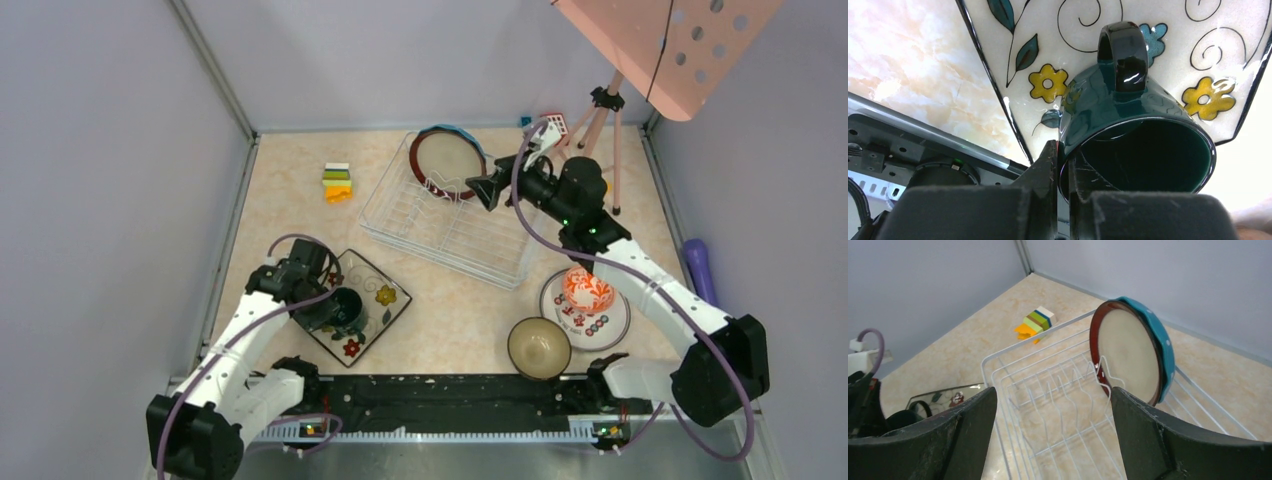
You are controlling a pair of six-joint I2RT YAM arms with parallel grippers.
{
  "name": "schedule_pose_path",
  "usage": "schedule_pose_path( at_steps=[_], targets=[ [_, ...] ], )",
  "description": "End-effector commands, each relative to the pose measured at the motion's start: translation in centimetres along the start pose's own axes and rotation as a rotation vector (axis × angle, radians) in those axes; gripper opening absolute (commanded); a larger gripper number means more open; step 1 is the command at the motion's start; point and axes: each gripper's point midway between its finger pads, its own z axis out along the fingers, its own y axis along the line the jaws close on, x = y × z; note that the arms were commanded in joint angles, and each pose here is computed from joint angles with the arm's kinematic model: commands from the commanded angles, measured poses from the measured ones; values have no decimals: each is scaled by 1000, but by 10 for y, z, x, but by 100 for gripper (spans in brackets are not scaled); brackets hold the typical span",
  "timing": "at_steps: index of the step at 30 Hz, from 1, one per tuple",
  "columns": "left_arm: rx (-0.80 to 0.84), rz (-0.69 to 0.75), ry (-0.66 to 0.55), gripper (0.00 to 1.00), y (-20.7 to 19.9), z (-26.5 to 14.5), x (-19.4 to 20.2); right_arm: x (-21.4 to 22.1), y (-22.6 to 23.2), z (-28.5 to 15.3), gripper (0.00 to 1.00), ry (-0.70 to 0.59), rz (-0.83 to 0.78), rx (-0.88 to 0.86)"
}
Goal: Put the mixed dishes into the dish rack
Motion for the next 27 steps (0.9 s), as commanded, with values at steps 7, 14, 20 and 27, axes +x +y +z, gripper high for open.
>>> schedule_pose_path(
  at_steps=[7, 14, 20, 27],
  targets=[
    [264, 82, -209, 0, -34, -91, -44, 4, 47, -20, 90, 97, 277, -151],
    [799, 248, -196, 0, -114, -175, -33, 5, 77, -29, 96, 125, 554, -269],
    [1201, 335, -148, 0, -170, -238, -26, -8, 108, -43, 97, 138, 674, -448],
    [1430, 376, -117, 0, -199, -278, -29, -22, 128, -61, 99, 133, 836, -569]
  ],
)
